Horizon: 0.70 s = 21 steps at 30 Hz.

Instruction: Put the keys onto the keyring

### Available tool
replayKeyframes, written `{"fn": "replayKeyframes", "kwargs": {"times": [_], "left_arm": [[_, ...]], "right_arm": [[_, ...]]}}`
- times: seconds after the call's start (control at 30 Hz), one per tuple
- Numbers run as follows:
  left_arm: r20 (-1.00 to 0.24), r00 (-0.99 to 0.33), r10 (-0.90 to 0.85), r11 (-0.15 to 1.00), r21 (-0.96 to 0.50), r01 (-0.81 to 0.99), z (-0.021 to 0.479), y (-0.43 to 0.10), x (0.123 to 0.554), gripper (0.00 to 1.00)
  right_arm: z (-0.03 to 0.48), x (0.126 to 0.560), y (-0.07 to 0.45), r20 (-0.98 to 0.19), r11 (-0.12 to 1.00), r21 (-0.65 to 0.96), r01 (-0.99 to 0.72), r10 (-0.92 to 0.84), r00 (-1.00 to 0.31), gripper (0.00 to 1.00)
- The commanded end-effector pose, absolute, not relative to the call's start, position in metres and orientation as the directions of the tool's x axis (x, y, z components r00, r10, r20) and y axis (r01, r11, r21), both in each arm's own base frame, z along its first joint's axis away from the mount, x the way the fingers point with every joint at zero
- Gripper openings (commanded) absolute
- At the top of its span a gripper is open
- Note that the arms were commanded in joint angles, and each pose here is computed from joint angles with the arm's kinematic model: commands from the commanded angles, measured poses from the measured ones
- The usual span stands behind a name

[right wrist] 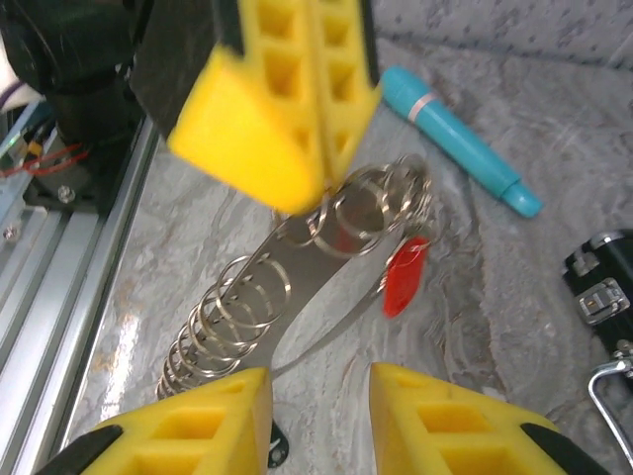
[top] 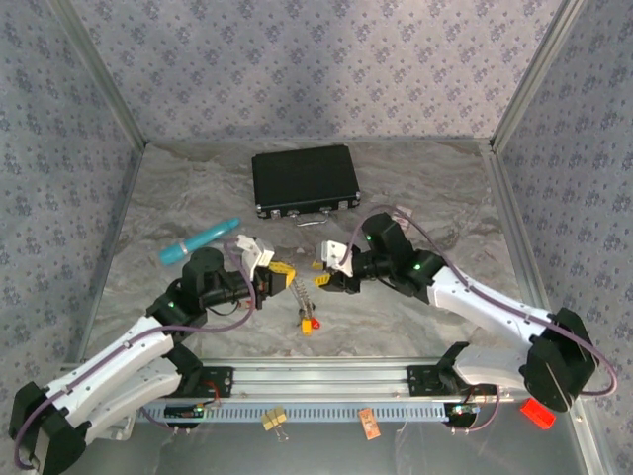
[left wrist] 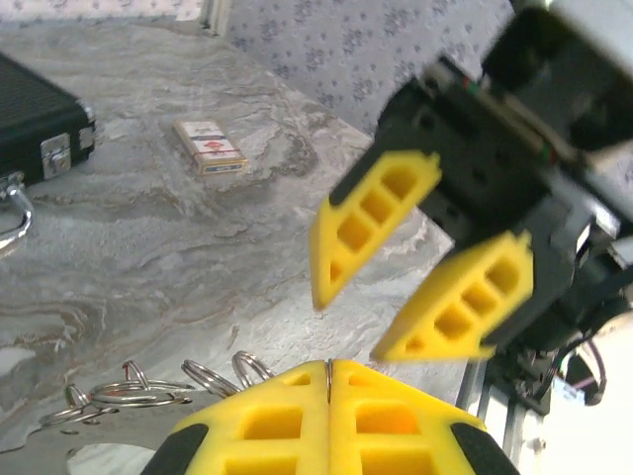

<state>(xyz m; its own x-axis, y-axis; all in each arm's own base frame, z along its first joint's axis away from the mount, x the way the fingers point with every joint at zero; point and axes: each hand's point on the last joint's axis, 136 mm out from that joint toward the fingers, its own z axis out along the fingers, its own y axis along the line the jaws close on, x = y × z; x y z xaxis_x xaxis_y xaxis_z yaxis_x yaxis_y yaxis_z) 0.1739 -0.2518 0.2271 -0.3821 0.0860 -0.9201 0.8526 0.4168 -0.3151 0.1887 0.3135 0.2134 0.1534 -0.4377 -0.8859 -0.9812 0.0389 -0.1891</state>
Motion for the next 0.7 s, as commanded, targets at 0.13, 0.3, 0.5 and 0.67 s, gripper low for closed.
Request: {"fn": "replayKeyframes", "kwargs": {"times": [0.13, 0.3, 0.5, 0.67], "left_arm": [[-0.996, -0.074, 0.056, 0.273, -0.056, 0.961, 0.258, -0.263, 0.160, 0.00], [-0.997, -0.067, 0.048, 0.260, -0.052, 0.964, 0.253, -0.264, 0.158, 0.00], [-0.996, -0.077, 0.035, 0.259, -0.065, 0.964, 0.251, -0.264, 0.156, 0.00], [-0.996, -0.081, 0.026, 0.264, -0.071, 0.962, 0.250, -0.262, 0.156, 0.00]], "right_arm": [[0.230, 0.174, 0.323, -0.941, -0.012, -0.098, -0.995, -0.325, 0.096, 0.25], [0.232, 0.172, 0.330, -0.950, -0.035, -0.081, -0.996, -0.301, 0.088, 0.27], [0.228, 0.173, 0.336, -0.949, -0.048, -0.072, -0.996, -0.305, 0.083, 0.26], [0.226, 0.172, 0.341, -0.950, -0.067, -0.060, -0.996, -0.304, 0.078, 0.24]]}}
